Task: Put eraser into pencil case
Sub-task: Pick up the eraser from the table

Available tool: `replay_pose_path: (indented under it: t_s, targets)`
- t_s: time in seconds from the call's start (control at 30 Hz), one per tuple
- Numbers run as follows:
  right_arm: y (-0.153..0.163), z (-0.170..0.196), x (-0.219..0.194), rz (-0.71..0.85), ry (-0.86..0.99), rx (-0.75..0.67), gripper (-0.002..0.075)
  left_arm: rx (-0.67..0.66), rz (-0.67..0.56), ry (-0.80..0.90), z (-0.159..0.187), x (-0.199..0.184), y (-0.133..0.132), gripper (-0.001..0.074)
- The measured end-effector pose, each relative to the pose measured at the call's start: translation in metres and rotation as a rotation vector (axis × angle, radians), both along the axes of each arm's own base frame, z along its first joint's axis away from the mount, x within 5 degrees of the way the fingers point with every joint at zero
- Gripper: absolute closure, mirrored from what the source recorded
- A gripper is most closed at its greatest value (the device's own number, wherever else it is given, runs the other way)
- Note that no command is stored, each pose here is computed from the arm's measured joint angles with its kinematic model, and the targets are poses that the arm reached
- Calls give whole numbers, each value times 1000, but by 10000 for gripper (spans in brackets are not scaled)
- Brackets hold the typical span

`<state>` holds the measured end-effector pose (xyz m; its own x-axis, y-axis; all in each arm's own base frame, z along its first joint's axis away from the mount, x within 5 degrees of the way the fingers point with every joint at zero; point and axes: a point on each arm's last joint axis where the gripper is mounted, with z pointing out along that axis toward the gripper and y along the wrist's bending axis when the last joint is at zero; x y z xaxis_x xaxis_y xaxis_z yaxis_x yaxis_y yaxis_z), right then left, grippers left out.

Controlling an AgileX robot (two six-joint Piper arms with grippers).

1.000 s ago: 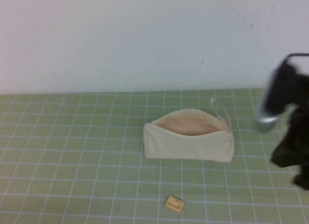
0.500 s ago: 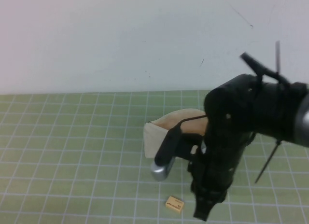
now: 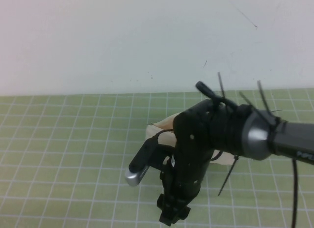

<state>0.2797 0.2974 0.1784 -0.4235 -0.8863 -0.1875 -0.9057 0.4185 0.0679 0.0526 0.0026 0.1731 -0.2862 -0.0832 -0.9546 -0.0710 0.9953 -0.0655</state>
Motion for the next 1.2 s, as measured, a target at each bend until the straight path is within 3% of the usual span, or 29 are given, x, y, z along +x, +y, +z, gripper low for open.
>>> replay_pose_path:
  t_s: [0.23,0.67,0.8,0.9,1.03,1.2]
  targets:
    - [9,-21,9,-25,-15,-55,373,0,0,0,0,0,0,736]
    - [7,-30,16,-76,-70,-98,400,0,0,0,0,0,0,736]
    - [9,-30,15,-93,-46,-78,508,0,0,0,0,0,0,736]
    - [11,-29,13,-107,-27,-60,517,0,0,-2,0,0,0,736]
    - [11,-9,12,-106,-23,-50,517,0,0,-2,0,0,0,736]
    - [7,59,15,-97,-119,3,517,0,0,-2,0,0,0,736]
